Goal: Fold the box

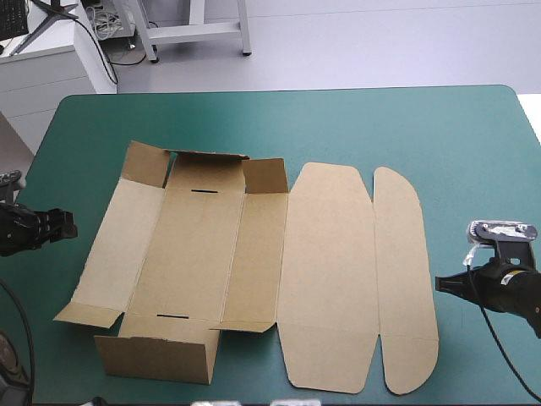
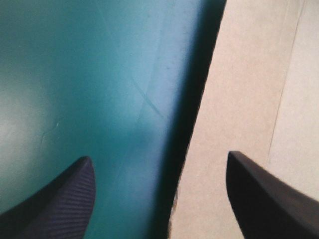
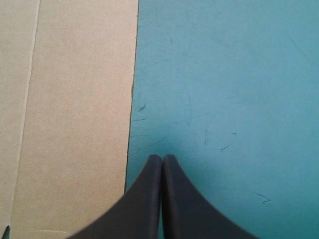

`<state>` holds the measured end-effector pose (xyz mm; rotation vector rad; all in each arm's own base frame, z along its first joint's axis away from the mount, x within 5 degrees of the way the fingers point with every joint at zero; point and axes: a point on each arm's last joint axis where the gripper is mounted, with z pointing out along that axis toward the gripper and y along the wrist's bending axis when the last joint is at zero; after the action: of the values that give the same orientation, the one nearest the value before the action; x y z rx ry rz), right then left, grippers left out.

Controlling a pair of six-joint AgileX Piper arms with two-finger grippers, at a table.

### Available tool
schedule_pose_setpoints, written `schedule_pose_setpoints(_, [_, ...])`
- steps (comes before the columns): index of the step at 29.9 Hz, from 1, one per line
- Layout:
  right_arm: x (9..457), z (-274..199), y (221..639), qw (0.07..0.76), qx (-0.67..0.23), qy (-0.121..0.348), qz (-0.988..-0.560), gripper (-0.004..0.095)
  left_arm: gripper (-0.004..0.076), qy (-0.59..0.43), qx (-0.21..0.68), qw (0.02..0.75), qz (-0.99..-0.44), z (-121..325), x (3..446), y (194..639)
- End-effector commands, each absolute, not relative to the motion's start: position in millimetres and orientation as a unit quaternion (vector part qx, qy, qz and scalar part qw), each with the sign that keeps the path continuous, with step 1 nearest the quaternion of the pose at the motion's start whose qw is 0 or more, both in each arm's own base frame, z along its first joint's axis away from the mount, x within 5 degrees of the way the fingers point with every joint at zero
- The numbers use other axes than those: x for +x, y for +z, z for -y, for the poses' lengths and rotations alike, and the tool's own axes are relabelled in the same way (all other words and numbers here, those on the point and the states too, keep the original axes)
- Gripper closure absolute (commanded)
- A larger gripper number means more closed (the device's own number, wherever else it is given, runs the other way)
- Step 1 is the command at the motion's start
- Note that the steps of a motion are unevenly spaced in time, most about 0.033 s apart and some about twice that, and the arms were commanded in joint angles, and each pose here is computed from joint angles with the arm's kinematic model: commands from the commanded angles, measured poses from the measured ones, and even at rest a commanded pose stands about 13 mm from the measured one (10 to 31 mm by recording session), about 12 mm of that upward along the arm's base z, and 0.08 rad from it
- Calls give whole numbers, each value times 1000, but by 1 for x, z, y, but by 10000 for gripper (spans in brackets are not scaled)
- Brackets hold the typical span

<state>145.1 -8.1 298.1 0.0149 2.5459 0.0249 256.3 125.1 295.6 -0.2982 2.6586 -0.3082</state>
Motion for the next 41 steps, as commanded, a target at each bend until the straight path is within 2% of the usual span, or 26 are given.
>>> schedule_pose_setpoints(1, [150, 9, 308, 325, 2, 5, -946, 928, 199, -130, -85, 234, -960, -125, 262, 301])
schedule_pose_setpoints(9, [150, 9, 308, 325, 2, 5, -946, 928, 199, -214, -39, 117, -969, -125, 268, 260])
schedule_pose_setpoints(18, [148, 9, 307, 318, 2, 6, -948, 928, 199, -253, -48, 92, -962, -125, 276, 236])
schedule_pose_setpoints(26, [149, 8, 308, 321, 5, 14, -947, 928, 199, -312, -7, 74, -947, -98, 268, 210])
schedule_pose_setpoints(41, [148, 7, 306, 313, 2, 16, -950, 928, 199, -294, 66, 16, -953, -55, 274, 204])
